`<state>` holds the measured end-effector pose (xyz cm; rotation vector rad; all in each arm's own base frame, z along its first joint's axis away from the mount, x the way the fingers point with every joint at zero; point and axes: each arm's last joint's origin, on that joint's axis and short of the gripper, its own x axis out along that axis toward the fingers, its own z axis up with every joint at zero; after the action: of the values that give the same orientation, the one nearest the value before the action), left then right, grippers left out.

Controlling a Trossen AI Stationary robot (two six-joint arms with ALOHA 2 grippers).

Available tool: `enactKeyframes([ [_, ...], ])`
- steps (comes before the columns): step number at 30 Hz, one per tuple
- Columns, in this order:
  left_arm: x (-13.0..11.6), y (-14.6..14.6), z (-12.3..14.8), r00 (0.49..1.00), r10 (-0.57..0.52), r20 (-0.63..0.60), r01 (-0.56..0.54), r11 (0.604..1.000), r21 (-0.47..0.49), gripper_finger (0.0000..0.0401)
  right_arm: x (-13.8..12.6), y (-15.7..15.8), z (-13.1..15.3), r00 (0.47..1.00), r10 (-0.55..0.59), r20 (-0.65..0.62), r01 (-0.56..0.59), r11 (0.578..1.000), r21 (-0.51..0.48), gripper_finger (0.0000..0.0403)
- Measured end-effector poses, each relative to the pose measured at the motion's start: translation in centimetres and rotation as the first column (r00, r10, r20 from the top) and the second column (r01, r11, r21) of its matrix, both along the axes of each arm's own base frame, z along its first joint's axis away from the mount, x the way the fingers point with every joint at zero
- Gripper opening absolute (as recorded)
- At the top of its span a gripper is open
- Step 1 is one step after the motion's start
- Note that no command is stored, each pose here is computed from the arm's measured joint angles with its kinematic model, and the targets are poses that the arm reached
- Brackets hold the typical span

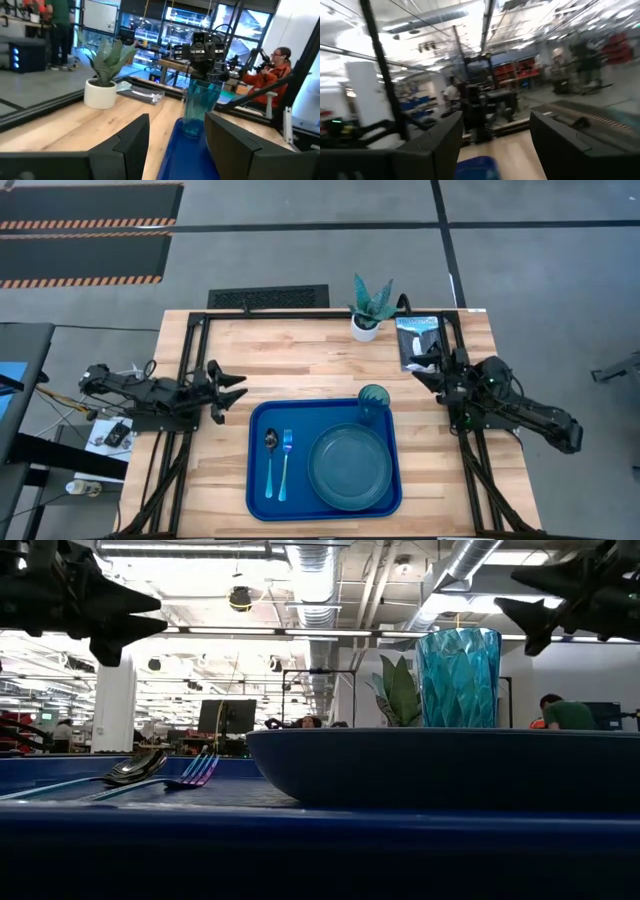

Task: Pick and place plate/cup/fork/spoon on tray
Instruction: Return to Home Position

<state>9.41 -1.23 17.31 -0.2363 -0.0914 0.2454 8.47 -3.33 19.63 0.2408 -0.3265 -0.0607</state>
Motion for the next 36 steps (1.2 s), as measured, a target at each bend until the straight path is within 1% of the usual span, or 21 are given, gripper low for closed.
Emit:
enactKeyframes([
  [4, 0.0, 0.2, 0.0, 0.999, 0.037, -0.005, -0.037, 0.999, 0.019, 0.0179, 0.0, -0.3, -0.2, 0.992, -0.12, -0.024, 0.118, 0.991, -0.071, 0.0254],
  [5, 0.0, 0.2, 0.0, 0.999, 0.042, -0.005, -0.042, 0.999, 0.019, 0.0179, 0.1, -0.4, -0.4, 0.99, -0.139, -0.038, 0.137, 0.988, -0.067, 0.0254],
  [7, 0.0, 0.3, 0.0, 0.999, 0.045, -0.003, -0.045, 0.999, 0.009, 0.0179, 0.1, -0.4, -0.6, 0.987, -0.151, -0.054, 0.15, 0.988, -0.023, 0.0254],
  [9, 0.0, 0.3, 0.0, 0.998, 0.063, 0.009, -0.063, 0.997, -0.04, 0.0179, 0.2, -0.4, -0.9, 0.987, -0.138, -0.085, 0.141, 0.99, 0.026, 0.0254],
  [10, 0.0, 0.4, 0.0, 0.997, 0.076, 0.015, -0.075, 0.995, -0.065, 0.0179, 0.3, -0.3, -1.1, 0.989, -0.11, -0.099, 0.115, 0.992, 0.047, 0.0254],
  [11, 0.0, 0.5, 0.0, 0.996, 0.085, 0.017, -0.083, 0.994, -0.072, 0.0179, 0.4, -0.1, -1.1, 0.992, -0.074, -0.106, 0.077, 0.996, 0.033, 0.0254],
  [13, 0.0, 0.5, 0.0, 0.996, 0.093, 0.012, -0.092, 0.994, -0.052, 0.0179, 0.5, 0.4, -1.1, 0.993, 0.015, -0.118, -0.021, 0.998, -0.051, 0.0254],
  [15, 0.0, 0.6, 0.0, 0.994, 0.11, 0.004, -0.11, 0.994, -0.02, 0.0179, 0.6, 0.8, -1.2, 0.99, 0.063, -0.13, -0.08, 0.988, -0.134, 0.0254],
  [16, 0.0, 0.7, 0.0, 0.992, 0.125, 0.0, -0.125, 0.992, -0.007, 0.0179, 0.6, 0.9, -1.2, 0.99, 0.062, -0.13, -0.081, 0.985, -0.151, 0.0254],
  [20, 0.0, 0.9, 0.0, 0.99, 0.14, -0.017, -0.139, 0.989, 0.06, 0.0179, 0.8, 0.8, -1.6, 0.986, -0.03, -0.164, 0.006, 0.99, -0.143, 0.0254],
  [22, 0.1, 1.0, 0.0, 0.992, 0.124, -0.017, -0.123, 0.99, 0.065, 0.0179, 0.8, 0.9, -1.6, 0.986, -0.025, -0.165, -0.001, 0.987, -0.16, 0.0254],
  [24, 0.1, 1.0, 0.0, 0.996, 0.084, -0.01, -0.084, 0.996, 0.043, 0.0179, 0.8, 1.0, -1.7, 0.984, -0.009, -0.176, -0.02, 0.987, -0.157, 0.0254],
  [27, 0.2, 0.7, 0.0, 0.999, -0.041, 0.002, 0.041, 0.999, -0.004, 0.0179, 1.0, 1.2, -2.2, 0.973, 0.017, -0.231, -0.048, 0.99, -0.13, 0.0254],
  [28, 0.3, 0.6, -0.1, 0.996, -0.093, -0.001, 0.093, 0.996, -0.012, 0.0179, 1.0, 1.3, -2.5, 0.966, 0.025, -0.256, -0.057, 0.991, -0.118, 0.0254],
  [30, 0.3, 0.5, -0.2, 0.986, -0.167, -0.009, 0.167, 0.986, -0.02, 0.0179, 1.1, 1.4, -2.6, 0.964, 0.044, -0.262, -0.07, 0.993, -0.092, 0.0254],
  [34, 0.3, 0.5, -0.3, 0.977, -0.212, -0.024, 0.212, 0.977, -0.009, 0.0179, 1.2, 1.5, -2.7, 0.958, 0.073, -0.279, -0.092, 0.994, -0.058, 0.0254],
  [36, 0.3, 0.7, -0.2, 0.978, -0.203, -0.057, 0.203, 0.979, -0.002, 0.0179, 1.2, 1.6, -2.8, 0.955, 0.082, -0.286, -0.102, 0.993, -0.055, 0.0254],
])
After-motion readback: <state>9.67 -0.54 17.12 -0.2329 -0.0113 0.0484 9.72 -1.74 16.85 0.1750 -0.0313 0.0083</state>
